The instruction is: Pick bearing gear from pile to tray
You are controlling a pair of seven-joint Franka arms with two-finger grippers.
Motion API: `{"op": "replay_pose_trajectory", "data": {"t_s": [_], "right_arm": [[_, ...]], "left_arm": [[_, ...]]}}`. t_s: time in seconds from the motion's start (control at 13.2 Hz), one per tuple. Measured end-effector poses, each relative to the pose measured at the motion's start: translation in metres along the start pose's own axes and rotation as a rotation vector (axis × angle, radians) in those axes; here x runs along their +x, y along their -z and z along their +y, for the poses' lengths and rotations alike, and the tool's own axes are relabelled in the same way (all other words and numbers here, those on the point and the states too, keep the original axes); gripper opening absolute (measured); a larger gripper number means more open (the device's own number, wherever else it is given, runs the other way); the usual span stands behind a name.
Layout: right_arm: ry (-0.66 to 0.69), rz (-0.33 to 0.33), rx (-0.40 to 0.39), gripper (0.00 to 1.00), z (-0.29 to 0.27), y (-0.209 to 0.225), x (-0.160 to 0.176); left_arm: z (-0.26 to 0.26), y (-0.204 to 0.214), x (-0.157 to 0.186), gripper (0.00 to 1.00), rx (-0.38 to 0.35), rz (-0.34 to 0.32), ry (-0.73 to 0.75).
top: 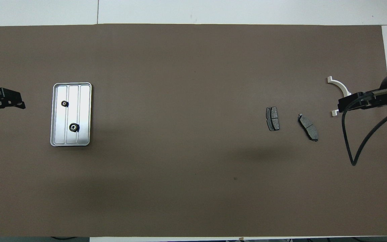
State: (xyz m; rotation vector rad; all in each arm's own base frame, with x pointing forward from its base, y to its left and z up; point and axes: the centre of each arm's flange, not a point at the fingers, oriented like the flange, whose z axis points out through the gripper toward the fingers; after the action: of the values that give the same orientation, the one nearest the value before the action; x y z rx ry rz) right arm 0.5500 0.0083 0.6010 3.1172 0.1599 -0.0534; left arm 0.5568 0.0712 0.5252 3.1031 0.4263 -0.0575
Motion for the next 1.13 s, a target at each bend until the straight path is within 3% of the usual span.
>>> {"op": "replay_pose_trajectory", "data": {"t_s": [0.15, 0.38, 0.91, 1.13], "right_arm": [[0.000, 0.000, 0.000, 1.00, 0.000, 0.000, 0.000], [0.000, 0.000, 0.000, 1.00, 0.000, 0.000, 0.000], [0.000, 0.000, 0.000, 1.00, 0.000, 0.000, 0.000], [0.001, 0.000, 0.000, 1.00, -0.001, 0.000, 0.000]], "left_arm": [[-0.003, 0.034, -0.027, 1.00, -0.002, -0.010, -0.034], [0.015, 0.041, -0.041, 1.00, -0.001, -0.013, -0.087], [0.038, 0.012, -0.019, 1.00, 0.006, -0.034, -0.122], [0.042, 0.024, -0.011, 1.00, 0.004, -0.007, -0.124]]}}
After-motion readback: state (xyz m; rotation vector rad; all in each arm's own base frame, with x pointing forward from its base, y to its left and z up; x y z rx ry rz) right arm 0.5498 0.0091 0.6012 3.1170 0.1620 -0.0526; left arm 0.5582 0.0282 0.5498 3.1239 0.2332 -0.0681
